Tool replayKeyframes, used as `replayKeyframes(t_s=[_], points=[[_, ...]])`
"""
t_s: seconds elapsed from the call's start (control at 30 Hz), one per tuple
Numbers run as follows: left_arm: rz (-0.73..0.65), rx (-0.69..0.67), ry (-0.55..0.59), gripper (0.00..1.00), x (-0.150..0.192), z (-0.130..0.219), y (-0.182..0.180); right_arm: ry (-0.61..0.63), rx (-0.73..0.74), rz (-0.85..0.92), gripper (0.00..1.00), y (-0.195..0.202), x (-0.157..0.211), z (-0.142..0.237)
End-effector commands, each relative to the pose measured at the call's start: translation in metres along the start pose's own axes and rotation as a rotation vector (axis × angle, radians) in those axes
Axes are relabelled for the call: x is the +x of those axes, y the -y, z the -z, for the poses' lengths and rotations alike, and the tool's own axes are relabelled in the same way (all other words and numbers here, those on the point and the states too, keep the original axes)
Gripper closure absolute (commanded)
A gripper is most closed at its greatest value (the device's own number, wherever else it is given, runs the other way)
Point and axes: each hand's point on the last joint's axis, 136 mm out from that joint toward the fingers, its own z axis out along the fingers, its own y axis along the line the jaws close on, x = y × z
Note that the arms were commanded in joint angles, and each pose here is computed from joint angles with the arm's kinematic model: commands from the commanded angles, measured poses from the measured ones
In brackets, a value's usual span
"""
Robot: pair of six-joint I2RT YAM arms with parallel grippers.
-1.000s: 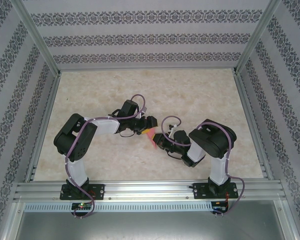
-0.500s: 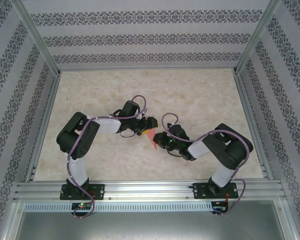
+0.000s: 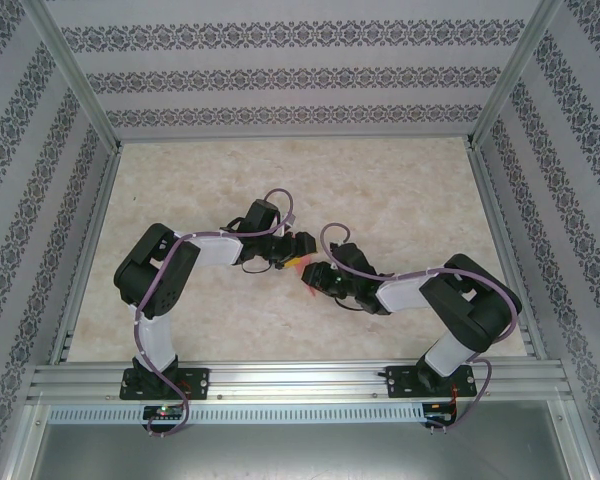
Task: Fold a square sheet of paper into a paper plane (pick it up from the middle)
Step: Fold the wing for the fifth time at the center of the table.
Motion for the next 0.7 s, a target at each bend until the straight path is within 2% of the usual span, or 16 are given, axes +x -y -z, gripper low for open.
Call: replayKeyframes(t_s=[0.0, 0.47, 0.67], points=[[-0.045, 0.021, 0.002, 0.27, -0.0038, -0.0046, 0.0075, -0.026, 0.087, 0.07, 0.6, 0.0108, 0.0058, 0.0006], [-0.044, 0.035, -0.002, 0.27, -0.005, -0.0063, 0.0106, -0.024, 0.247, 0.309, 0.62, 0.0066, 0.0017, -0.0048], [-0.046, 0.04, -0.004, 0.27, -0.0061, -0.0065, 0.0127, -0.036, 0.281, 0.33, 0.69, 0.0103, 0.0041, -0.0083]])
